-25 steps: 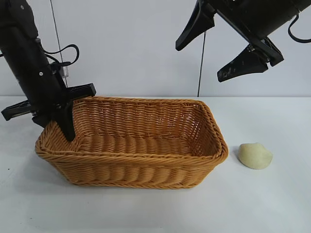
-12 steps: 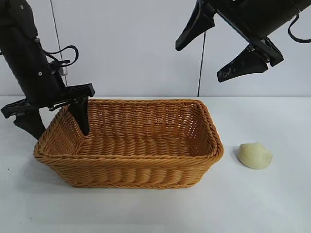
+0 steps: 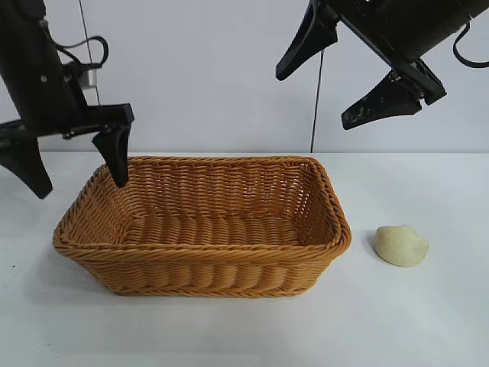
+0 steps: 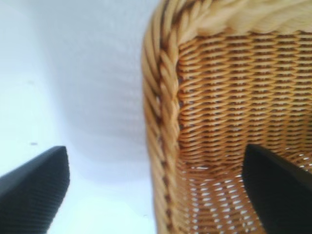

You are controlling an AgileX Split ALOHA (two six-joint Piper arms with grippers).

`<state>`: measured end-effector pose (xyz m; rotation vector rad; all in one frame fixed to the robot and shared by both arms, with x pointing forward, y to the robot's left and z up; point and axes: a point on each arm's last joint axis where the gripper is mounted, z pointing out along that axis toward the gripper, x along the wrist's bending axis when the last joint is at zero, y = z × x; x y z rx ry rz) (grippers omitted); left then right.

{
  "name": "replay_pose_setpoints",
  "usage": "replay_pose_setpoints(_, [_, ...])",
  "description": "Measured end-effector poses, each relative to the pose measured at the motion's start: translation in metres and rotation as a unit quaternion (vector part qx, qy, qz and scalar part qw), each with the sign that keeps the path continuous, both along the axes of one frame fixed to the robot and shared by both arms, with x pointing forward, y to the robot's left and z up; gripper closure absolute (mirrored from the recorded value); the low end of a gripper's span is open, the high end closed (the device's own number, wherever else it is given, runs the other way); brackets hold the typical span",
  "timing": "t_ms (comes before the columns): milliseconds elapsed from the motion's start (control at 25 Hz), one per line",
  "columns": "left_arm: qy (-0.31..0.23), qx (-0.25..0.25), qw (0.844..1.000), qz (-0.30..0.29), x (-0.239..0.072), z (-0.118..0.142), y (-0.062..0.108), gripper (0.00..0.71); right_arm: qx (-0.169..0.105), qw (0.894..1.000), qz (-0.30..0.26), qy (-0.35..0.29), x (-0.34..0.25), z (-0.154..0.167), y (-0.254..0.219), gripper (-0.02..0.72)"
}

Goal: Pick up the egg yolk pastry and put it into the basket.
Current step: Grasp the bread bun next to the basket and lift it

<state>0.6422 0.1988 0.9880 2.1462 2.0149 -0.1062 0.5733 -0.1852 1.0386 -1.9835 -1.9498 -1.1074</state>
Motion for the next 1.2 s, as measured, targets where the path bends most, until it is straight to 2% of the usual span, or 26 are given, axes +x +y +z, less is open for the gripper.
replay_pose_setpoints(240, [-0.064,0.034,0.997,-0.015,0.015,0.045,0.005,0.018,0.0,1.0,0.0,0.0,0.0,0.0,0.0,0.018])
replay_pose_setpoints(360, [-0.078,0.054,0.995,-0.019,0.017,0.052,0.008,0.018,0.0,1.0,0.0,0.0,0.0,0.0,0.0,0.018])
replay_pose_setpoints(480, [-0.084,0.088,0.992,-0.02,0.02,0.052,0.019,0.018,0.0,1.0,0.0,0.0,0.0,0.0,0.0,0.018])
replay_pose_setpoints(640, [-0.084,0.103,0.991,0.012,0.024,0.053,0.05,0.018,0.0,1.0,0.0,0.0,0.0,0.0,0.0,0.018])
replay_pose_setpoints(840, [-0.078,0.106,0.989,0.067,0.027,0.053,0.097,0.018,0.0,1.0,0.0,0.0,0.0,0.0,0.0,0.018])
replay_pose_setpoints(920, [-0.076,0.096,0.989,0.084,0.027,0.053,0.108,0.018,0.0,1.0,0.0,0.0,0.0,0.0,0.0,0.018])
replay_pose_setpoints(1080, [-0.077,0.081,0.99,0.088,0.018,0.06,0.11,0.018,0.0,1.0,0.0,0.0,0.0,0.0,0.0,0.018])
replay_pose_setpoints(1200, [-0.072,0.08,0.991,0.082,0.0,0.067,0.108,0.018,0.0,1.0,0.0,0.0,0.0,0.0,0.0,0.018])
